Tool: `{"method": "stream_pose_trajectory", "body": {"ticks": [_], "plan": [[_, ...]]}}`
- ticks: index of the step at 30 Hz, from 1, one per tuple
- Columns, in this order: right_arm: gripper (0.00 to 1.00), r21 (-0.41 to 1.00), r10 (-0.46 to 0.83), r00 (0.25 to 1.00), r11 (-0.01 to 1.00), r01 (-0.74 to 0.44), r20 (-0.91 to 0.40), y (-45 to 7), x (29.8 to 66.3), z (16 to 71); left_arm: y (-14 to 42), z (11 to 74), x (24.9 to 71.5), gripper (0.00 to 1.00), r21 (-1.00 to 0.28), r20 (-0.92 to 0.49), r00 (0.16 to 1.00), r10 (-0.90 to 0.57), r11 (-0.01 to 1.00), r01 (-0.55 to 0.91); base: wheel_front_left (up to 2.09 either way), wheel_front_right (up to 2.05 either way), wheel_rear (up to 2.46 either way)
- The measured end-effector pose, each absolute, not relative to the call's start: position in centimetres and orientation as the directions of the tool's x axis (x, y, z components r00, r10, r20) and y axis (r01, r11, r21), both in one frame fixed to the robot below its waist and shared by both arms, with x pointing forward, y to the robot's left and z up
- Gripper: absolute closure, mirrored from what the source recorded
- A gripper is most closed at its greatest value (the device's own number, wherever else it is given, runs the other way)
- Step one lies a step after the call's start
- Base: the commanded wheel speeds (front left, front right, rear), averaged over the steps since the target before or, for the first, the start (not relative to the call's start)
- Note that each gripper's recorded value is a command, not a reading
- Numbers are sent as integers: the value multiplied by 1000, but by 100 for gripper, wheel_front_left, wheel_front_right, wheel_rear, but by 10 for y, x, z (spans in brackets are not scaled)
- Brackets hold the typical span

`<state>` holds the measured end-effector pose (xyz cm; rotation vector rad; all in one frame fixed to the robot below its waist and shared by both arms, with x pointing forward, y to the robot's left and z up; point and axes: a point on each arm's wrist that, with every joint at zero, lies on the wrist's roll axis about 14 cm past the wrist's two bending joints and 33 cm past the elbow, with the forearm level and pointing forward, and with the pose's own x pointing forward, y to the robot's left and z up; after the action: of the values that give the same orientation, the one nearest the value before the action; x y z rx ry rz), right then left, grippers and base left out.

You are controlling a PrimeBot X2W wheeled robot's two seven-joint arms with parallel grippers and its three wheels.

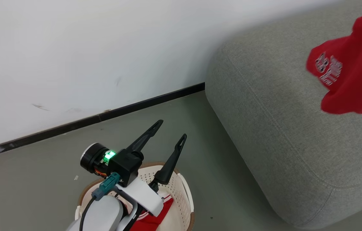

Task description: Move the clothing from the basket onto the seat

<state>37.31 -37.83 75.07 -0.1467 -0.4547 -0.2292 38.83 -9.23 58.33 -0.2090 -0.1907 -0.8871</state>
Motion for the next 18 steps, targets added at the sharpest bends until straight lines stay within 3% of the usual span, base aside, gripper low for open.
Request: {"method": "stream_pose_trajectory", "body": {"ticks": [18], "plan": [[100, -23, -386, 841, 905, 426, 379, -456, 425, 747, -76, 580, 407, 0, -106, 257, 641, -723, 638, 763, 0, 0, 0]]}}
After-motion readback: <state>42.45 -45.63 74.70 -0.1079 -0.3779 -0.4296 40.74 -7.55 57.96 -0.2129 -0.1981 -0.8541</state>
